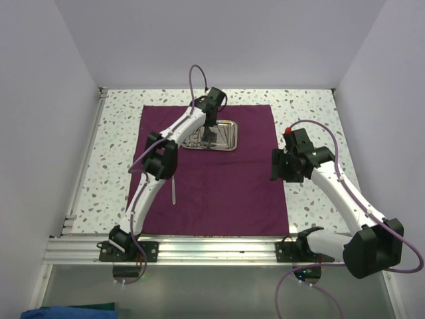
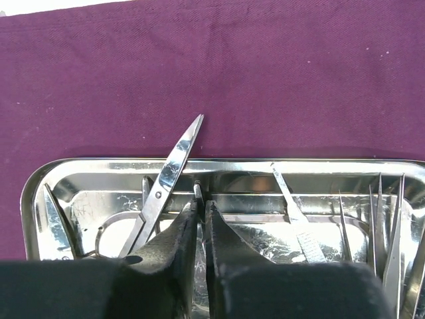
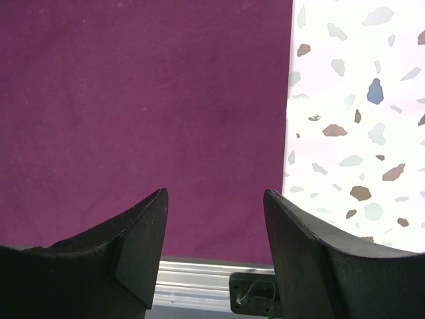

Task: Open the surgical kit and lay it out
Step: Pick up the medical item from the container, then place the medical item in the surgical kit, then smooth out the surgical kit at the center of the board, then pick up the medical item from the container.

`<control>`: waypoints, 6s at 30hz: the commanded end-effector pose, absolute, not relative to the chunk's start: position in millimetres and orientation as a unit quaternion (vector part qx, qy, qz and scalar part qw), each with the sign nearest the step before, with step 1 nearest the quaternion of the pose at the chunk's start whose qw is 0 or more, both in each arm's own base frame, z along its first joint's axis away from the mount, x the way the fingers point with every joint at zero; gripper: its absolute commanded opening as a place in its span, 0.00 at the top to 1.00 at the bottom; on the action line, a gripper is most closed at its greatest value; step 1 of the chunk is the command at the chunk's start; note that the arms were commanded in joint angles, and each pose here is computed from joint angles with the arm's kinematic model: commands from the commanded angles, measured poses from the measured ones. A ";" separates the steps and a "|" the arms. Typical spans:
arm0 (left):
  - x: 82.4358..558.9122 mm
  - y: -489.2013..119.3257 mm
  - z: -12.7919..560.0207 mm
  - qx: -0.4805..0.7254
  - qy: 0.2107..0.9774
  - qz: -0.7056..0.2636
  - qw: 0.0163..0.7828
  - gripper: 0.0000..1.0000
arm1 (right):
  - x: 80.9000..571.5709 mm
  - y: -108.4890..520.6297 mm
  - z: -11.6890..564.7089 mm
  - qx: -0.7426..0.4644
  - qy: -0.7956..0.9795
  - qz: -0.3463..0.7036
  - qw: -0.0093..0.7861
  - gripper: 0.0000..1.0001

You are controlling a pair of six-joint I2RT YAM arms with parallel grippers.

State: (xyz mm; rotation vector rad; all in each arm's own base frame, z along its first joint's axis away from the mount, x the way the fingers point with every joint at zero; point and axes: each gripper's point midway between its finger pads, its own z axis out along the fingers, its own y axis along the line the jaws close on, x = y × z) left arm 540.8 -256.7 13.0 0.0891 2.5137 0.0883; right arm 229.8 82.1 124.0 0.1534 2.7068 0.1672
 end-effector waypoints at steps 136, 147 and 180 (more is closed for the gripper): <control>597.3 -129.4 189.3 -0.111 0.881 -0.061 0.456 0.27 | 609.3 133.1 265.5 0.113 0.813 0.316 0.475 0.28; 569.4 -251.4 125.3 -0.046 0.908 -0.087 0.406 0.28 | 429.3 112.8 242.3 0.135 0.859 0.281 0.405 0.28; 590.1 -290.2 58.7 -0.099 0.885 -0.008 0.455 0.37 | 305.4 96.1 189.3 0.134 0.900 0.240 0.339 0.28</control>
